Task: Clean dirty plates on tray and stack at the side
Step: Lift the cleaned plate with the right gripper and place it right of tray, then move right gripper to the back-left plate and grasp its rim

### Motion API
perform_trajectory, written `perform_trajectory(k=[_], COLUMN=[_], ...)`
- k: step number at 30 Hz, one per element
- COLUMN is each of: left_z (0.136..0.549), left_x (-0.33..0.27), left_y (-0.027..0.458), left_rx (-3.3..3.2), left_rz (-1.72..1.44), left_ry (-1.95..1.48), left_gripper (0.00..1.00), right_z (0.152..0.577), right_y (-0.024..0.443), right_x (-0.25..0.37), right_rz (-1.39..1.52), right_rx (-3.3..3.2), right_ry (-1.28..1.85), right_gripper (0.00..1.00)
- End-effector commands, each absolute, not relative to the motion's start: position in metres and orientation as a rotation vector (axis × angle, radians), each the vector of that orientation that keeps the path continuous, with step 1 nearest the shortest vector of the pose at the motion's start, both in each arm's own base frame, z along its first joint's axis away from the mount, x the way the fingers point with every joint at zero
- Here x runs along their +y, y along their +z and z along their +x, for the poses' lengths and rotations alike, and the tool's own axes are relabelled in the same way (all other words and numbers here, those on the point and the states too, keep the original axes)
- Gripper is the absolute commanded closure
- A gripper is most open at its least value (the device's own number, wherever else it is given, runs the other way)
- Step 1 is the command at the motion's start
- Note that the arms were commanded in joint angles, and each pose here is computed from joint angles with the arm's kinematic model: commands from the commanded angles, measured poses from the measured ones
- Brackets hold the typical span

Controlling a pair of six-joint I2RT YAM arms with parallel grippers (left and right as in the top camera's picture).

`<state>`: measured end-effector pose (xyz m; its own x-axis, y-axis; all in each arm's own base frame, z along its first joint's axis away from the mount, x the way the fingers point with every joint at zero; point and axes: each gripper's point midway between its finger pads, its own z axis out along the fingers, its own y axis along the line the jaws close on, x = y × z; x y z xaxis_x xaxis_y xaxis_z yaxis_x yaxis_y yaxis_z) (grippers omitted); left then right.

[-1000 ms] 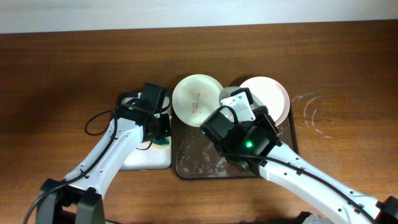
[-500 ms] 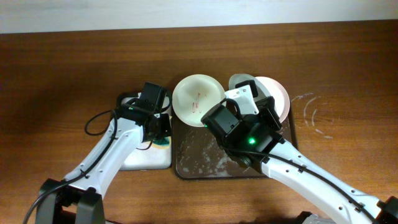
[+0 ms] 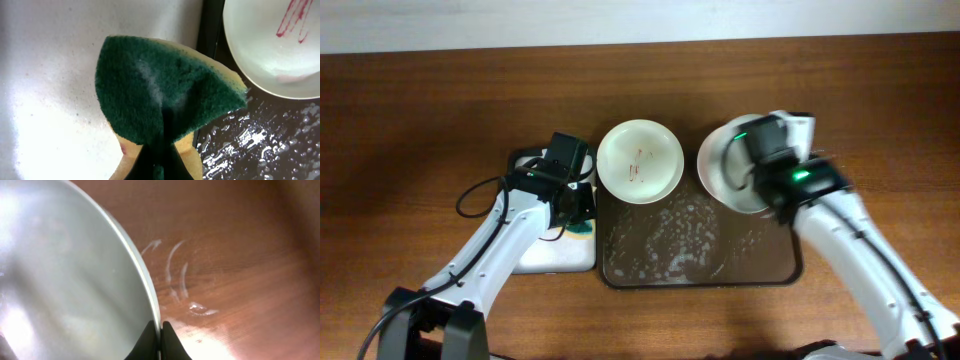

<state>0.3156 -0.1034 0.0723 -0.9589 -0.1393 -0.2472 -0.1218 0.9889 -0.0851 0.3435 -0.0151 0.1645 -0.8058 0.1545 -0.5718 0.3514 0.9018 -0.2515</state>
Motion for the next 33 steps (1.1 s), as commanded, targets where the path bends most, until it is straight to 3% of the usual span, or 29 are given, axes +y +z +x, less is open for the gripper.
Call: perform_trajectory(k=[1,9,17,18,20,25,30,33], left_z=[0.318,0.318,0.318,0.318,0.318,0.318,0.318,0.318], left_x=[-0.101,-0.101,-0.101,-0.101,-0.1,-0.099,-0.099,-0.1], left_y=[0.077,0.077,0.077,0.077,0.077,0.077,0.077,0.077], left_rx=[2.859,2.859,2.859,2.859,2.858,2.857,2.857,2.857], left_rz=[-0.174,-0.174,-0.174,-0.174,-0.175,-0.178,-0.178,-0.178], left_ry=[-0.087,-0.088,-0.087,-0.087,-0.083,-0.081,-0.081,-0.082], left_gripper=[1.0,1.0,1.0,1.0,1.0,1.0,1.0,1.0], right_z=[0.343,0.295,0.296,0.3,0.312,0.338,0.364,0.371], right_y=[0.157,0.112,0.062,0.062,0.064,0.07,0.085,0.089], right_x=[-0.065,-0.205,-0.198,-0.192,-0.173,-0.111,-0.013,0.043], right_rz=[0.72,1.347,1.366,1.335,1.221,0.899,0.316,0.057], right_rx=[2.529,2.397,2.549,2.564,2.609,2.706,2.805,2.803], right_ry=[-0.101,0.01,0.041,0.063,0.137,0.361,0.474,0.493], right_gripper=[0.96,0.96,0.95,0.9,0.67,0.66,0.65,0.54])
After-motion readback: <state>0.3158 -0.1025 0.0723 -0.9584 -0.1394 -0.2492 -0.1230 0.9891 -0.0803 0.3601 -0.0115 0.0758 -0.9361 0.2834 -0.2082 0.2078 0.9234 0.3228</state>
